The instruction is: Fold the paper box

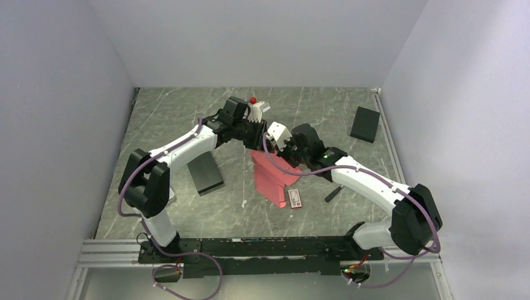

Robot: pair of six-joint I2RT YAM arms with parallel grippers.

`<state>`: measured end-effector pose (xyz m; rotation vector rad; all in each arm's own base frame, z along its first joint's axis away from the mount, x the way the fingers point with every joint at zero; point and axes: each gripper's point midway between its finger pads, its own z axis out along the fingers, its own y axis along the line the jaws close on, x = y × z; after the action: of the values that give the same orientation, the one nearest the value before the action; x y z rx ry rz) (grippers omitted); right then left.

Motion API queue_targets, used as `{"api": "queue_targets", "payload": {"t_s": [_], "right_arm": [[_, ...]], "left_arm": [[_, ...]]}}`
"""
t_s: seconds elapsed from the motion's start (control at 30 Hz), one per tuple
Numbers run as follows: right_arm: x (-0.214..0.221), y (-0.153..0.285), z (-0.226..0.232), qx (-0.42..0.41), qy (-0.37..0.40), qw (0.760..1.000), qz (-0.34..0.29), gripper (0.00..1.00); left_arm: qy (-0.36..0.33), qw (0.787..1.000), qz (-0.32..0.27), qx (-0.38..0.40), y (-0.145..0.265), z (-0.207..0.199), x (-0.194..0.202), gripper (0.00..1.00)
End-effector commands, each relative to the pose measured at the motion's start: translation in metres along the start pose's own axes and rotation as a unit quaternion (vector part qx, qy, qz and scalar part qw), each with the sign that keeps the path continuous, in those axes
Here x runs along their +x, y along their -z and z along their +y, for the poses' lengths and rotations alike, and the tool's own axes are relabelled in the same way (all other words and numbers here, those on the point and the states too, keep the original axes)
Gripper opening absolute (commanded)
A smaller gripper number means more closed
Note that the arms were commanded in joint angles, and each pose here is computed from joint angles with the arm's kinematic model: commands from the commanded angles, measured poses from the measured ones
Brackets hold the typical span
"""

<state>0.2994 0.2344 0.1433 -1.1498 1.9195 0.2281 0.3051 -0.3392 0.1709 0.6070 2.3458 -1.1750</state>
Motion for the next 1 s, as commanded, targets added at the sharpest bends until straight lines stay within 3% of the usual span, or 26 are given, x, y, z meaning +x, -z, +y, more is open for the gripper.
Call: {"api": "queue_targets", "payload": {"t_s": [0.0, 0.2, 0.33, 0.57, 0.83, 0.97], "right_arm": [[-0.045, 0.005, -0.008, 0.008, 0.001, 0.998, -0.069, 0.00], [-0.043, 0.005, -0.007, 0.007, 0.012, 0.998, -0.066, 0.00], [-0.044, 0.006, -0.006, 0.003, 0.017, 0.997, -0.069, 0.00], [-0.045, 0.008, -0.002, -0.010, 0.027, 0.997, -0.075, 0.00], [-0.048, 0.013, 0.005, -0.031, 0.034, 0.995, -0.086, 0.00], [-0.047, 0.013, 0.010, -0.045, 0.034, 0.995, -0.087, 0.00]], "left_arm": [[-0.023, 0.999, -0.031, 0.021, 0.007, -0.020, -0.021, 0.30], [-0.033, 0.997, -0.064, 0.000, 0.035, -0.022, -0.025, 0.52], [-0.034, 0.995, -0.097, -0.010, 0.061, -0.020, -0.029, 0.59], [-0.040, 0.987, -0.155, -0.020, 0.104, -0.016, -0.026, 0.60], [0.009, 0.973, -0.223, -0.064, 0.127, 0.023, 0.019, 0.48], [0.033, 0.967, -0.248, -0.045, 0.125, 0.034, 0.032, 0.46]]}}
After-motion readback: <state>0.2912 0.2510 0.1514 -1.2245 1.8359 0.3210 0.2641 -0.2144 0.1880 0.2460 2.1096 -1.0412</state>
